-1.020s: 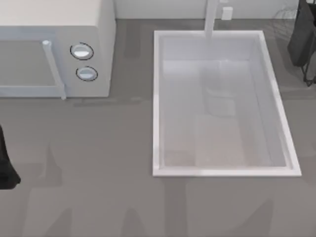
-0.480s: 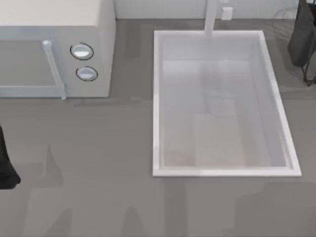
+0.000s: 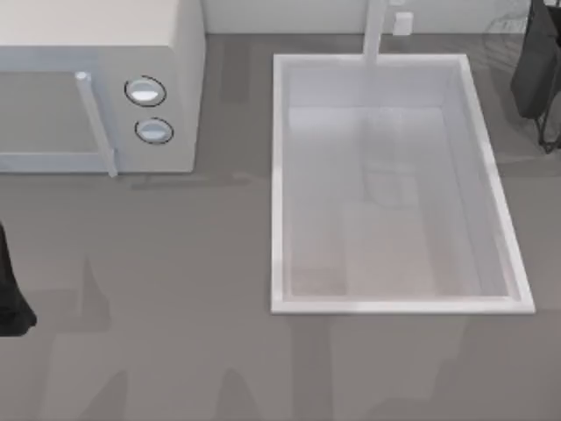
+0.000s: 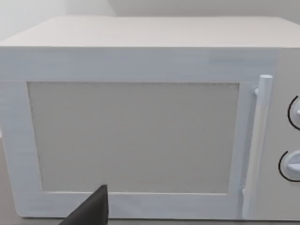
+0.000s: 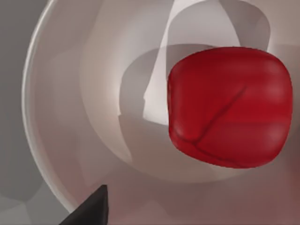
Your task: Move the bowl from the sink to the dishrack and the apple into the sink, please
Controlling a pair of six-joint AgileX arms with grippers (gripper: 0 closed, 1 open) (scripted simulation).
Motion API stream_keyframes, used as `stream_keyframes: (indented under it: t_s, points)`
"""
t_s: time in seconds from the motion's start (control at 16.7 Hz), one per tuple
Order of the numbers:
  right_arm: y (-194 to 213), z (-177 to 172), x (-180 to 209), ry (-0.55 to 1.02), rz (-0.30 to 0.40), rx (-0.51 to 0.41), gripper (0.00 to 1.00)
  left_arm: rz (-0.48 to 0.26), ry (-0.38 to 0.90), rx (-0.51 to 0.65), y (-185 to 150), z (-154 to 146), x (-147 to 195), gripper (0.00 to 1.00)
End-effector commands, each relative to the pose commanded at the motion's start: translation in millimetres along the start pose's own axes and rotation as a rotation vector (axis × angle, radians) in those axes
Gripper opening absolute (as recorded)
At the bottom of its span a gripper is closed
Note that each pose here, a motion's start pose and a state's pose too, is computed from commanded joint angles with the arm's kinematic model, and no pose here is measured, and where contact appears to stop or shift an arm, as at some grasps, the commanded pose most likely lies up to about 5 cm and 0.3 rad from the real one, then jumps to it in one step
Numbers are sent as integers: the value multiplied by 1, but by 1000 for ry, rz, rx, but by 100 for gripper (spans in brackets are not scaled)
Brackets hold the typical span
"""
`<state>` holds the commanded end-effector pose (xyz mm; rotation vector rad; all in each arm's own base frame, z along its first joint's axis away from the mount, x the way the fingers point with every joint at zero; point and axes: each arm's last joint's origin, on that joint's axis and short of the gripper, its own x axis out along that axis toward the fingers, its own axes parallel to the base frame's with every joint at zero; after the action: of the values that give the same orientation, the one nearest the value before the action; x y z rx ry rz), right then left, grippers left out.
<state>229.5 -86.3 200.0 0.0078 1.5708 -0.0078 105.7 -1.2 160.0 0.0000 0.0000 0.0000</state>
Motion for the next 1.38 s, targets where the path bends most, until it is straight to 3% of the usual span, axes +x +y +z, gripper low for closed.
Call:
stream_keyframes:
  t_s: [0.3,0.84,1.2,1.38]
  points:
    - [1,1,10,1,1,-4,100,0,0,0,0,0,0,100]
    - [-1,2,100,-6,-3,0,100,0,0,0,0,0,0,100]
    - [0,0,108,0,0,0,100,0,0,0,0,0,0,100]
    - [0,0,108,0,0,0,77,0,0,0,0,0,0,100]
